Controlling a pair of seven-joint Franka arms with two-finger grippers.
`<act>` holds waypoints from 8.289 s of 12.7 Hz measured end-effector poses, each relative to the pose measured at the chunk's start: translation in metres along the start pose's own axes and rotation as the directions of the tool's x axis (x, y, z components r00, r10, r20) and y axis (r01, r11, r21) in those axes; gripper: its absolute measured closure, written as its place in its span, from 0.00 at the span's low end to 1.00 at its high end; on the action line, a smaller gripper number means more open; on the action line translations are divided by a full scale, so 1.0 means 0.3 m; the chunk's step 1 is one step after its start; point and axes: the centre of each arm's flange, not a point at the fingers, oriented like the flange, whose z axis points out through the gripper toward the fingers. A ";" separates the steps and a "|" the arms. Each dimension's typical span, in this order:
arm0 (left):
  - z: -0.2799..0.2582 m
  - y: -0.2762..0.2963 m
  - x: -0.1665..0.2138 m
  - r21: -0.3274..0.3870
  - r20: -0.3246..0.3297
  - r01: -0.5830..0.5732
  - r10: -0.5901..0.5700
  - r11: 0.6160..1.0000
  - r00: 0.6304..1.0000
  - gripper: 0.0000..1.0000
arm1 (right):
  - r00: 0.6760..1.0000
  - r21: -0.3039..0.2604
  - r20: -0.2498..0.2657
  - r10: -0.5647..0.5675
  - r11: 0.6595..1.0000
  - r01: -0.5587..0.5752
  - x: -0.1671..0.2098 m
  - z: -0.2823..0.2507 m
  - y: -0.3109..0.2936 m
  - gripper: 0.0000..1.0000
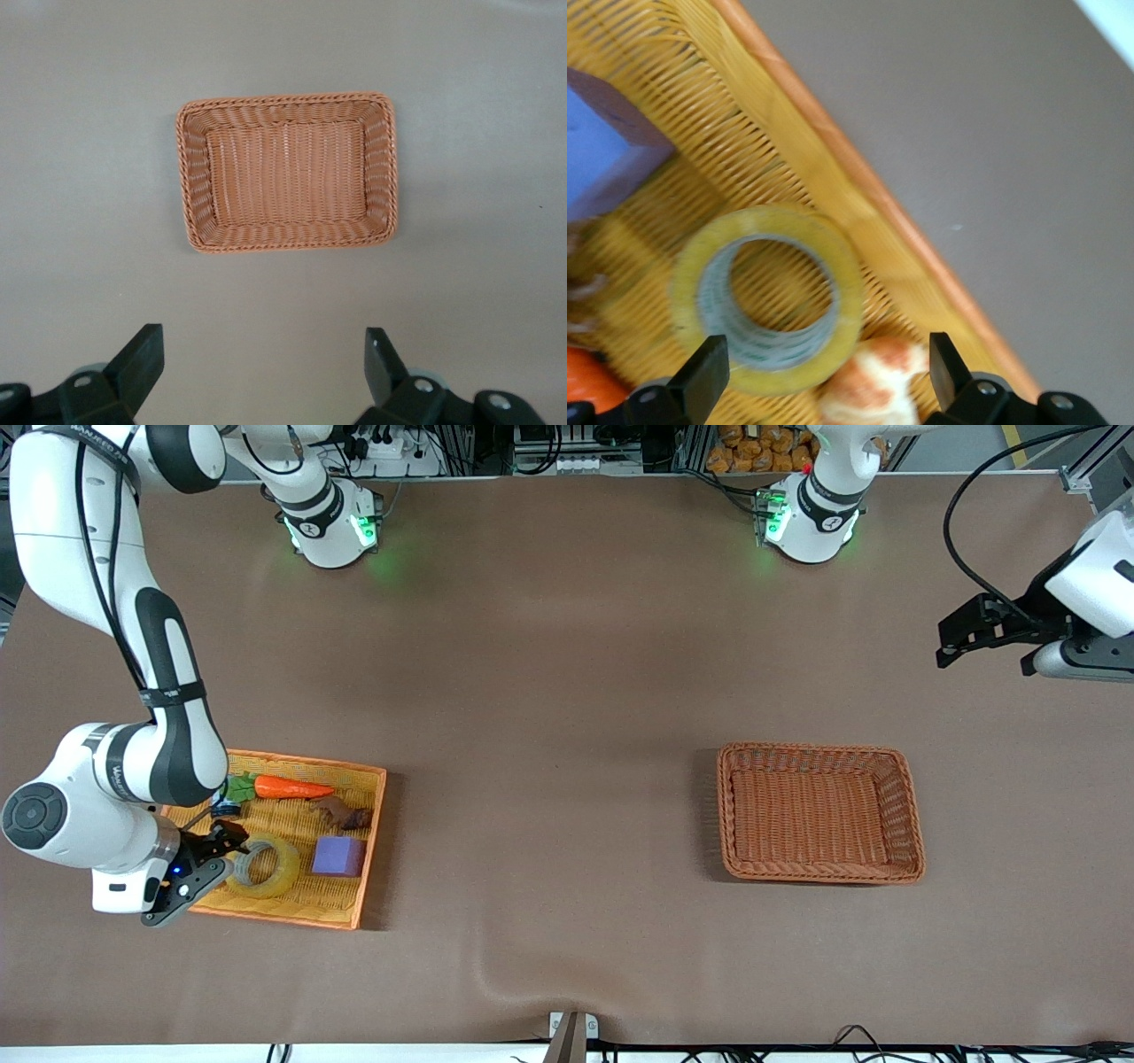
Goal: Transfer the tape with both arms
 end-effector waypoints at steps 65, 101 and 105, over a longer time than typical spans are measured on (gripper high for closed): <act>1.045 0.744 0.417 -0.192 -0.127 -0.093 0.069 0.977 0.990 0.00 | 0.721 0.067 -0.012 0.693 0.720 -0.691 0.925 -0.271 -1.418 0.06; 1.517 1.303 0.179 -0.191 -0.223 -0.240 0.196 0.952 0.955 0.41 | 0.615 0.038 0.111 0.781 0.615 -0.788 -0.328 -1.275 -0.366 0.00; 1.524 1.308 0.169 -0.184 -0.217 -0.261 0.220 0.948 0.951 0.65 | 0.662 0.044 0.098 0.743 0.661 -0.749 -0.294 -1.273 -0.387 0.00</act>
